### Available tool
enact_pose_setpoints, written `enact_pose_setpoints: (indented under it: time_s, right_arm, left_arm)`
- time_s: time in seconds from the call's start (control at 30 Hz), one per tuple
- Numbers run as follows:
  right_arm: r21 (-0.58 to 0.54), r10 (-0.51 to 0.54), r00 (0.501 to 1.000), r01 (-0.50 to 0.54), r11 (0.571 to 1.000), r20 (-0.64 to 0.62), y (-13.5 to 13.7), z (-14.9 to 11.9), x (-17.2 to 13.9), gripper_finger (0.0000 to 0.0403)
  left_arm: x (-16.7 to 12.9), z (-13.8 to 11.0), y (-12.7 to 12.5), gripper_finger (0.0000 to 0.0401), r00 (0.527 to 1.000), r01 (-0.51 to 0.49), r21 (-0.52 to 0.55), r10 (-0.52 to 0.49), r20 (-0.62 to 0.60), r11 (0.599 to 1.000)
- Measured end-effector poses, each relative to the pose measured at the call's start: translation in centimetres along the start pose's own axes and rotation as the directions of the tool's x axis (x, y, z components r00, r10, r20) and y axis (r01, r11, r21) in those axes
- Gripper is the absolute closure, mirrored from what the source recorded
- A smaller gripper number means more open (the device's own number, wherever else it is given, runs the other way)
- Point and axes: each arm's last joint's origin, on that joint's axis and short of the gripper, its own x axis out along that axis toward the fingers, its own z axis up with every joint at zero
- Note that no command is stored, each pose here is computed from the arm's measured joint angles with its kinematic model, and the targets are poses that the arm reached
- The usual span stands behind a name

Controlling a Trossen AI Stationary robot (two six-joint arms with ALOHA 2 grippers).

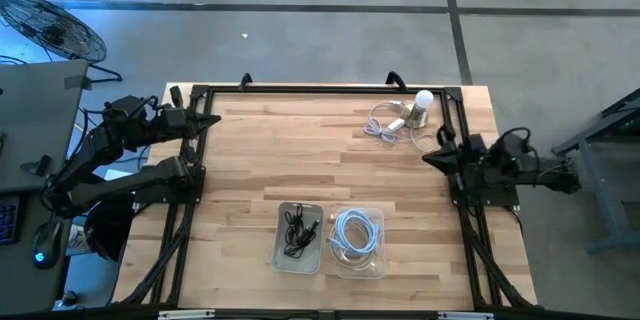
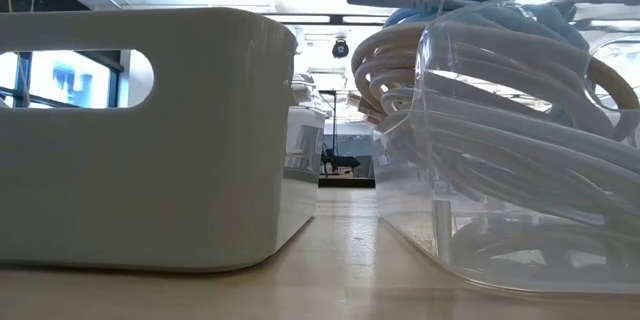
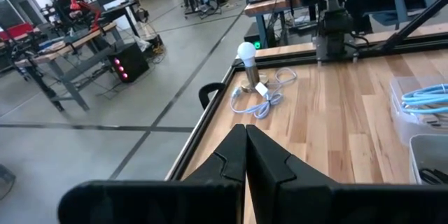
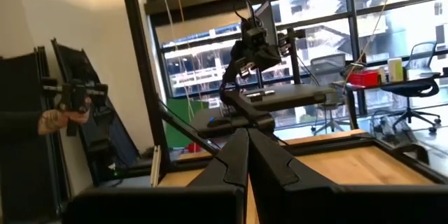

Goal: Pick & Place USB Port
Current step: Return to Home Position

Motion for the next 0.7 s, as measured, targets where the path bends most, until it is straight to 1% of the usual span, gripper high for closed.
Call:
enact_pose_setpoints:
  time_s: [0.17,0.37,0.6,0.7]
  right_arm:
    - [0.042,0.006,1.000,-0.007,0.999,0.030,-0.6,-2.7,0.4,0.0403]
    - [0.055,0.023,0.998,-0.026,0.998,0.052,-1.0,-4.8,0.5,0.0403]
    - [0.046,0.014,1.000,-0.015,0.999,0.025,-1.1,-5.1,0.5,0.0403]
    - [0.032,0.000,1.000,0.001,0.999,-0.028,-1.2,-5.7,0.5,0.0403]
  left_arm:
    - [0.0,-0.1,0.0,0.0401,1.000,0.003,0.006,-0.003,-0.010,1.000]
    - [0.0,-0.1,-0.1,0.0401,1.000,0.021,0.006,-0.021,-0.004,1.000]
    - [0.0,-0.3,-0.2,0.0401,0.999,0.034,0.003,-0.034,-0.021,0.999]
    - [0.0,-0.5,-0.2,0.0401,0.998,0.041,-0.007,-0.041,-0.043,0.999]
